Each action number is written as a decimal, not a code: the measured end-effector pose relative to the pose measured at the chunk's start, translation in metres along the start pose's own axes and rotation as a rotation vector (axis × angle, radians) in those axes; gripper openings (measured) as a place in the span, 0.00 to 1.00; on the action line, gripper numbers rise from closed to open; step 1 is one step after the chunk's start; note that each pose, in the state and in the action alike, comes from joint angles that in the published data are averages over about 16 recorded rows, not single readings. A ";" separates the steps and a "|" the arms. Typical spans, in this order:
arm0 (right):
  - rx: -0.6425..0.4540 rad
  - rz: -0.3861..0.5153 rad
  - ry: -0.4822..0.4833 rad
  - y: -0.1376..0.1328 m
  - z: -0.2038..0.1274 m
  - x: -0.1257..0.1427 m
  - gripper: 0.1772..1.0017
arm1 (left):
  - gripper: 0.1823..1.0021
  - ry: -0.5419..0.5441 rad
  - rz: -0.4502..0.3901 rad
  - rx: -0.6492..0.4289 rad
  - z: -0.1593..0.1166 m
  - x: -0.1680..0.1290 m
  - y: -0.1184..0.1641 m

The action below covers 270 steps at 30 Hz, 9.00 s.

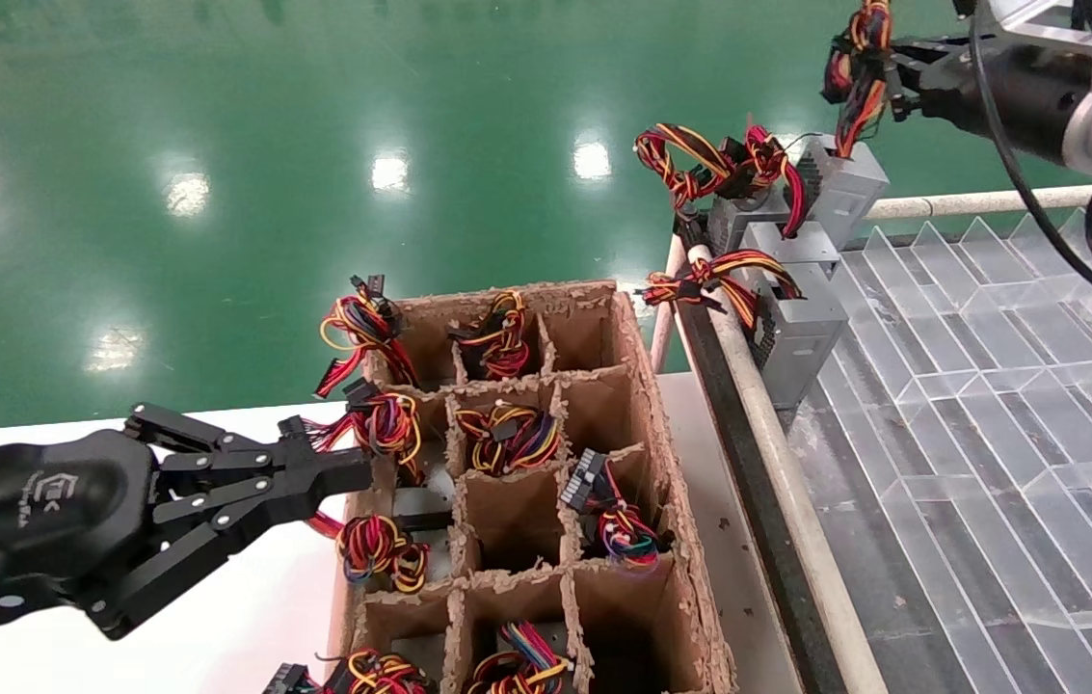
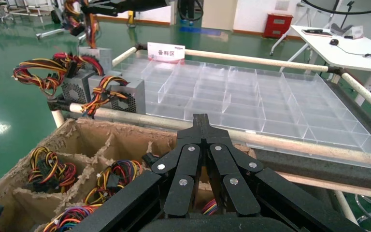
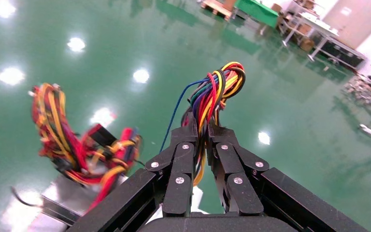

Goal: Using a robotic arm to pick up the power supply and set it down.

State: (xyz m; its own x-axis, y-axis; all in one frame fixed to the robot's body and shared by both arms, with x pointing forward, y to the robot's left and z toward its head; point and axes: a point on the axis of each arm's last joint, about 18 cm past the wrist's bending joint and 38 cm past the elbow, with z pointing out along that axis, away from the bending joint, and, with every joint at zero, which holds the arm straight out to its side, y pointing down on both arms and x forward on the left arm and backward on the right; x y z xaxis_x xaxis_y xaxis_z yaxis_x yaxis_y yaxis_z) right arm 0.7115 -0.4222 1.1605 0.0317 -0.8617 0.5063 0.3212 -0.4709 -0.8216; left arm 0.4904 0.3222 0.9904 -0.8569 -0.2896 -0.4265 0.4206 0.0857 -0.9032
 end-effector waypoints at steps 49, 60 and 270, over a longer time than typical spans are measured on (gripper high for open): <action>-0.040 -0.102 0.045 0.005 -0.004 0.014 0.04 | 0.01 0.000 0.000 0.000 0.000 0.000 0.000; -0.075 -0.361 0.005 -0.008 0.007 0.001 0.04 | 0.01 0.000 0.000 0.000 0.000 0.000 0.000; 0.368 0.193 -1.120 0.006 -0.244 -0.196 1.00 | 1.00 -0.001 0.000 0.000 0.000 0.000 0.000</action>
State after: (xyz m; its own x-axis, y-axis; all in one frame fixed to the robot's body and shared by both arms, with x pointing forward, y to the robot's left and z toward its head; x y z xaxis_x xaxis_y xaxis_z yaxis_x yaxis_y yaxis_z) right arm 0.4766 -0.3024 0.9926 0.8582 -0.1822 0.4799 0.4667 -0.1123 -0.8773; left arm 0.4905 0.3224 0.9904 -0.8568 -0.2903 -0.4262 0.4204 0.0857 -0.9033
